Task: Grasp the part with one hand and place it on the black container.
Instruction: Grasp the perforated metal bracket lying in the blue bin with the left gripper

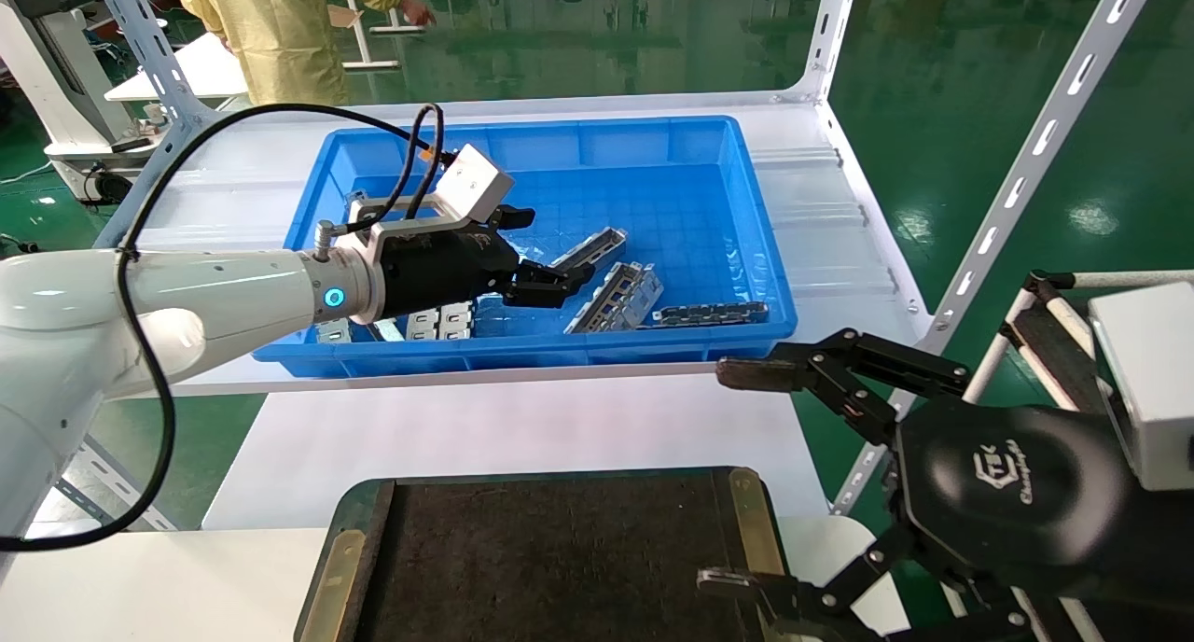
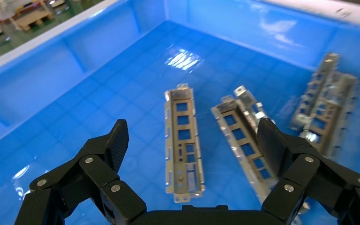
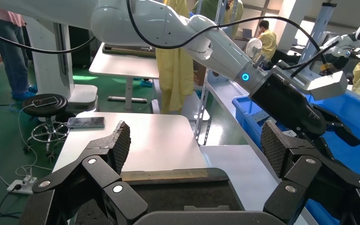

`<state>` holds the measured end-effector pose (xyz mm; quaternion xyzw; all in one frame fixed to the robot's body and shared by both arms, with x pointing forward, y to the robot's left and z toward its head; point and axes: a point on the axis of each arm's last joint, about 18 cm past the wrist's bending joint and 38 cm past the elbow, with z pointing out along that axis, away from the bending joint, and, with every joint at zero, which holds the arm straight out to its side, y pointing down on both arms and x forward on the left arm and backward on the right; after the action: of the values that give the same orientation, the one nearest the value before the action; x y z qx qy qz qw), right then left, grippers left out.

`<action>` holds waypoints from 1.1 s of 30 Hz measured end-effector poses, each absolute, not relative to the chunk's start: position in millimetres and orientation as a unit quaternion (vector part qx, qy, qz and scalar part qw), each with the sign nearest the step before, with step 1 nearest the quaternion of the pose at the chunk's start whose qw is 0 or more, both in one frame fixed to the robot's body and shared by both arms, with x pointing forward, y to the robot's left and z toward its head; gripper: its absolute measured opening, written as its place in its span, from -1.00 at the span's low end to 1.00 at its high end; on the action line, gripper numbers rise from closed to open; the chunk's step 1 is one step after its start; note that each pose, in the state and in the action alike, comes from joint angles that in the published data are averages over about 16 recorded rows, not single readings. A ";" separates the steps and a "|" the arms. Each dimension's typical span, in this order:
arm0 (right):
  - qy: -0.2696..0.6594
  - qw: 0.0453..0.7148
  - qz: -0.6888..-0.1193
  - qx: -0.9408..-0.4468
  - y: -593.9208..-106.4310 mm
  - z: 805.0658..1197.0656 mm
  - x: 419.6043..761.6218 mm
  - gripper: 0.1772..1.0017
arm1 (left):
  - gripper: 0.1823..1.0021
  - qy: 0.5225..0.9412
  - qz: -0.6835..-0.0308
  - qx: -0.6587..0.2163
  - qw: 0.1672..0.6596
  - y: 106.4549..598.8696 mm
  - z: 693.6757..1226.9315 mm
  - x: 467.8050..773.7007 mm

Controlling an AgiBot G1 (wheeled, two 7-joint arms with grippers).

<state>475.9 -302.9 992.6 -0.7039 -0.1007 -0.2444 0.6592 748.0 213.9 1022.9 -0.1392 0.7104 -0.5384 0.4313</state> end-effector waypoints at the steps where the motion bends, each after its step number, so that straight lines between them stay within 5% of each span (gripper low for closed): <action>1: -0.101 0.659 -0.244 -0.704 -302.9 992.6 475.9 1.00 | 1.00 0.710 -0.536 -0.143 0.434 212.8 1022.0 750.3; 33: -0.101 0.659 -0.244 -0.704 -302.9 992.6 475.9 0.92 | 0.90 0.704 -0.513 -0.191 0.452 201.5 997.1 771.4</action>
<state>475.9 -302.9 992.6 -0.7039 -0.1007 -0.2444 0.6592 771.4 201.5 997.1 -0.1915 0.7044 -0.5131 0.4515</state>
